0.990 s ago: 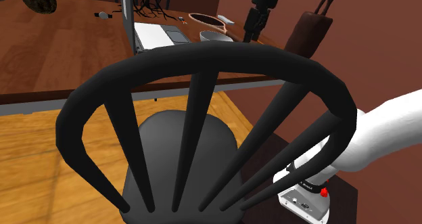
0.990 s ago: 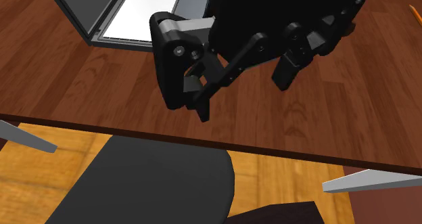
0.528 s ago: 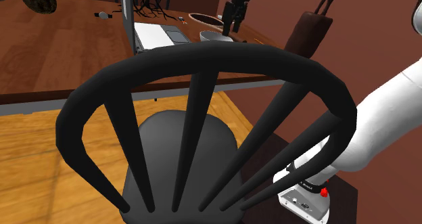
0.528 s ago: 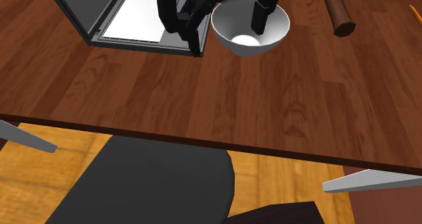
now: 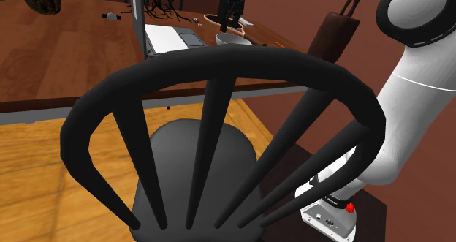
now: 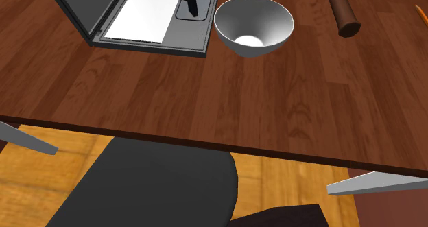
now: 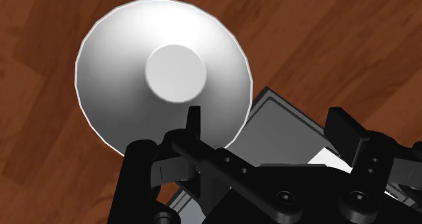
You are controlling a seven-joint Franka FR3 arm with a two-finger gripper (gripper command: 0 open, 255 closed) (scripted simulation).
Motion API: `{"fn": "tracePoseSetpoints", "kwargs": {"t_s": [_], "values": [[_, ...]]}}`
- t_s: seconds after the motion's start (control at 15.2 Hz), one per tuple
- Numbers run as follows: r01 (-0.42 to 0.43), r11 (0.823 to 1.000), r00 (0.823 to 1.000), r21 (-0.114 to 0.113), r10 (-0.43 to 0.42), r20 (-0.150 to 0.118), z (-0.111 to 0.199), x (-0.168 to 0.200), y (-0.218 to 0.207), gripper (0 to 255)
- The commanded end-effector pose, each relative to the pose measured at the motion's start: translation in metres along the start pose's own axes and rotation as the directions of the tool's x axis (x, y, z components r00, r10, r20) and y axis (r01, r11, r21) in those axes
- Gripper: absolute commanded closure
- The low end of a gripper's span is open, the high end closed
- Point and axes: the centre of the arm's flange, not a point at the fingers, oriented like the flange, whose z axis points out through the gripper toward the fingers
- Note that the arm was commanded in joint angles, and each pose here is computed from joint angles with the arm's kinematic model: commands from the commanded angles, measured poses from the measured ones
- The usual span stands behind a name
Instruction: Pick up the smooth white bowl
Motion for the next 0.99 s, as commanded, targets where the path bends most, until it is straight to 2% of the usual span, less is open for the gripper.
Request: {"fn": "tracePoseSetpoints", "kwargs": {"t_s": [0.0,0.4,0.53,0.59,0.92], "values": [[0.002,1.000,1.000,-0.004,-0.002,0.001,0.006,0.009,0.002,0],[0.002,1.000,1.000,-0.004,-0.002,0.001,0.040,0.011,0.001,0],[0.002,1.000,1.000,-0.004,-0.002,0.001,0.040,0.011,0.001,0],[0.002,1.000,1.000,-0.004,-0.002,0.001,0.040,0.011,0.000,255],[0.002,1.000,1.000,-0.004,-0.002,0.001,0.040,0.011,0.000,255]]}}
